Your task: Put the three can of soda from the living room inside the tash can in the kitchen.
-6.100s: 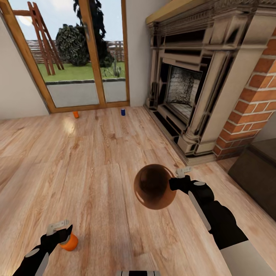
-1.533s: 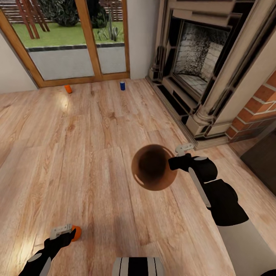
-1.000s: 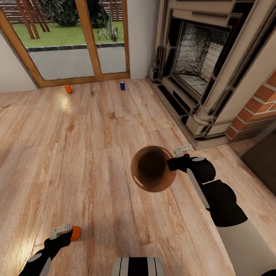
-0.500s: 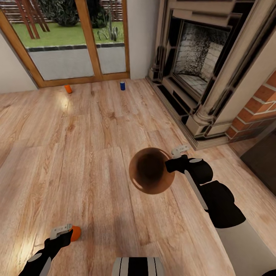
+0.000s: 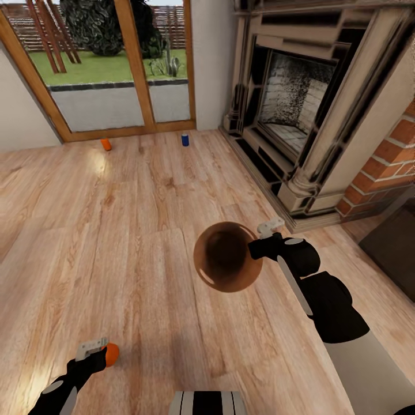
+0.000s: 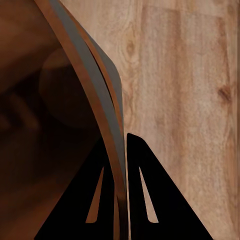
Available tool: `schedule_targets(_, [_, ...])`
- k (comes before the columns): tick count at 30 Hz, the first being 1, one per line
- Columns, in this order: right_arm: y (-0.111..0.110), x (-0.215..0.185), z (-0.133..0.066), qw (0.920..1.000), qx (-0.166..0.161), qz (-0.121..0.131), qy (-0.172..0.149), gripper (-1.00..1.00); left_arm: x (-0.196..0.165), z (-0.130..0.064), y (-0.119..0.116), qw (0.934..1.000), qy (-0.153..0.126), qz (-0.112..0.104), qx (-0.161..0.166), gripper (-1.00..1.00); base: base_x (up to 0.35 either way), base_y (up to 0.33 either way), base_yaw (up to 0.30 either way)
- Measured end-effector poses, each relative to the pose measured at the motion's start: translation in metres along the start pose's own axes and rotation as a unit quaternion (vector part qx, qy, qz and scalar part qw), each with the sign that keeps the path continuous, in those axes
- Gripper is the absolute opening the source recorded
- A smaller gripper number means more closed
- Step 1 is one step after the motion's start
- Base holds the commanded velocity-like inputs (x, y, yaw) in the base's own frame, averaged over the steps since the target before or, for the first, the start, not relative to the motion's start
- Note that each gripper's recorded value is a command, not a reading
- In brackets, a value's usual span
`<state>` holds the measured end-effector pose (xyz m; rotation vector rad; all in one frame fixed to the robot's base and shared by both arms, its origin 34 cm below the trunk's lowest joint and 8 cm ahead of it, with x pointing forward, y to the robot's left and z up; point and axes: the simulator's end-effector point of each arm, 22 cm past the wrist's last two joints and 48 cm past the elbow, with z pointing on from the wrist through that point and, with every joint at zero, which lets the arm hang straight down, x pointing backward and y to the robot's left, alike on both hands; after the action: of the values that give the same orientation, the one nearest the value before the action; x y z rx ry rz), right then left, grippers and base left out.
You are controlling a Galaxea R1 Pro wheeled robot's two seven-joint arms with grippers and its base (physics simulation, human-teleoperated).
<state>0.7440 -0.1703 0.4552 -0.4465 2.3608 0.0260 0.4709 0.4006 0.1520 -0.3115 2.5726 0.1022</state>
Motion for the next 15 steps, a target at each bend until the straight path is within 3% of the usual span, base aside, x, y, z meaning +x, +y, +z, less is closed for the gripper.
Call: schedule_targets(15, [-0.004, -0.026, -0.029, 0.9997, 0.007, -0.002, -0.025, -1.00, -0.030, -0.012, -0.005, 0.9996, -0.029, -0.004, 0.006, -1.00, 0.000, 0.000, 0.000])
